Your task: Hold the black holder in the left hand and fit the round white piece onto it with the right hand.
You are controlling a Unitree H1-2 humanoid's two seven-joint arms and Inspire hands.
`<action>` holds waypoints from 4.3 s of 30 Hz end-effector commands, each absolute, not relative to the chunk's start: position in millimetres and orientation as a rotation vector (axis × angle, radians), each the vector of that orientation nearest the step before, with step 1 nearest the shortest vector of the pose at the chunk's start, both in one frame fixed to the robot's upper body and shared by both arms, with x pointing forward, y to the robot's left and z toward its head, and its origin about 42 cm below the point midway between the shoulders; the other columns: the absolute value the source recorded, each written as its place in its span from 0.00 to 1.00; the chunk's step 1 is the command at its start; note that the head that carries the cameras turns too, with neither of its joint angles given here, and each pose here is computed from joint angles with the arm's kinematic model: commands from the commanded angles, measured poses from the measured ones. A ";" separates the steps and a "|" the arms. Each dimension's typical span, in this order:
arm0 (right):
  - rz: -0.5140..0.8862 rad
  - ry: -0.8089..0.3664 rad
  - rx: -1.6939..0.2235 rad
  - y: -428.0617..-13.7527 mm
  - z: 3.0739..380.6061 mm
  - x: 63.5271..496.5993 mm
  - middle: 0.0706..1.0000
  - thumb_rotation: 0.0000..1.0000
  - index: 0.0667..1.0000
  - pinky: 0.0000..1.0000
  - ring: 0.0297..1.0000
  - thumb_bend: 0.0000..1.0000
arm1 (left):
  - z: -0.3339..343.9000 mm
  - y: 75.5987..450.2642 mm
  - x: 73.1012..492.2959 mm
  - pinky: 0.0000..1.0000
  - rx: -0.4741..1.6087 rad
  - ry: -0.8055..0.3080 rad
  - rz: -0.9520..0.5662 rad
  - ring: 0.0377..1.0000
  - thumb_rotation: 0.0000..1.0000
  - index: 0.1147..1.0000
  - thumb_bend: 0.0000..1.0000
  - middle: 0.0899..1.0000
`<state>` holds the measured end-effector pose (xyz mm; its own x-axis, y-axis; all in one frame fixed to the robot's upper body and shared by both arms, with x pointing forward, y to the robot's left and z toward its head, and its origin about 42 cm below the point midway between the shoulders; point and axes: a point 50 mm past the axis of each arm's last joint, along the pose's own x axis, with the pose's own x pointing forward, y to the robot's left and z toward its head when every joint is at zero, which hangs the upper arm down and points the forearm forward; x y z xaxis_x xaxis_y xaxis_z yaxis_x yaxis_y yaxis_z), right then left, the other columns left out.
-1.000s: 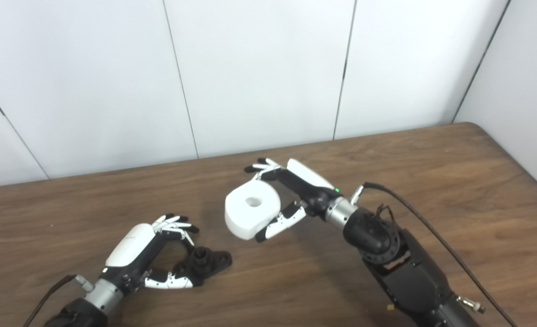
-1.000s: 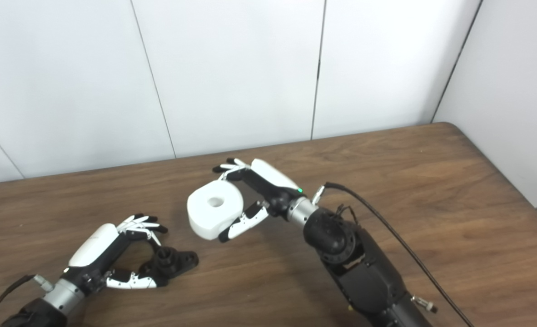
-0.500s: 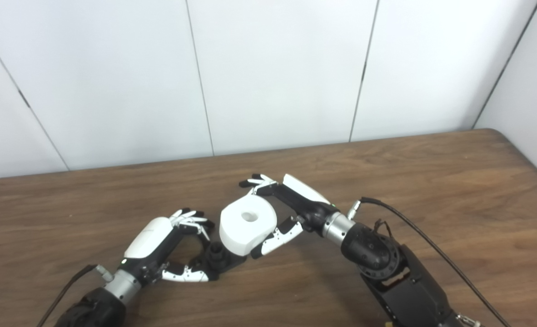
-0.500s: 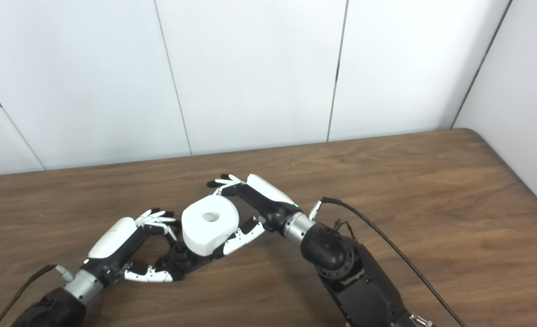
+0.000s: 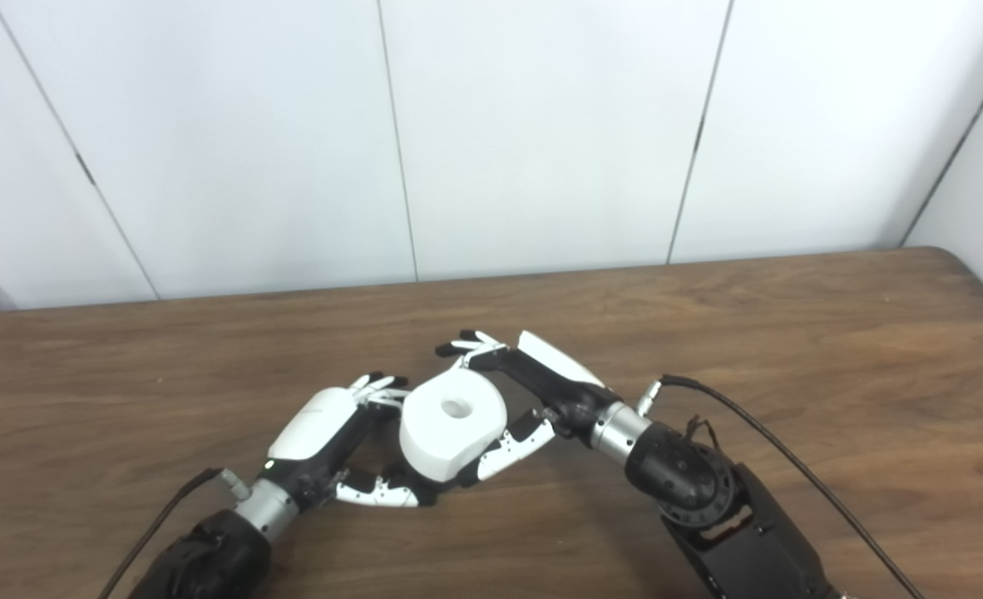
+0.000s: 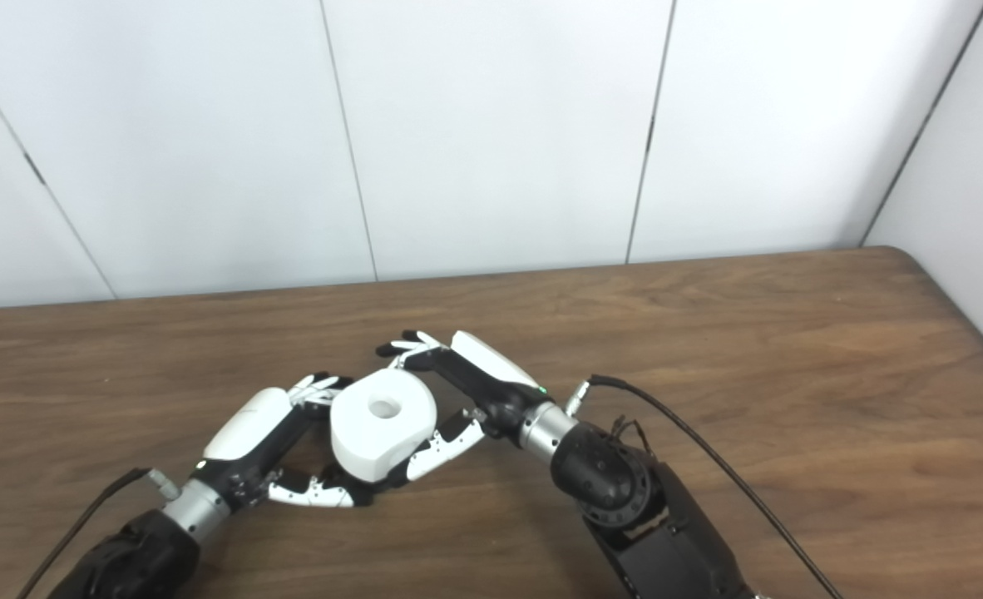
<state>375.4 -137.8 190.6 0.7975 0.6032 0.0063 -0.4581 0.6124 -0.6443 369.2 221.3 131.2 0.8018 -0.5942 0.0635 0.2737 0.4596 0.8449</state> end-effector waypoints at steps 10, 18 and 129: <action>0.634 -0.328 -0.690 -130.2 210.2 384.2 0.89 0.16 0.45 1.00 1.00 0.51 | 135.4 200.2 363.3 1.00 0.995 -0.402 -0.604 0.93 0.06 0.41 0.52 0.79; 0.625 -0.348 -0.774 -138.4 214.2 388.8 0.89 0.16 0.45 1.00 1.00 0.51 | 138.7 193.6 361.3 1.00 0.984 -0.407 -0.604 0.94 0.06 0.41 0.52 0.79; 0.697 -0.326 -0.928 -171.1 229.7 377.9 0.96 0.35 0.79 1.00 1.00 0.93 | 157.9 173.6 357.9 1.00 0.966 -0.391 -0.572 0.94 0.06 0.41 0.52 0.80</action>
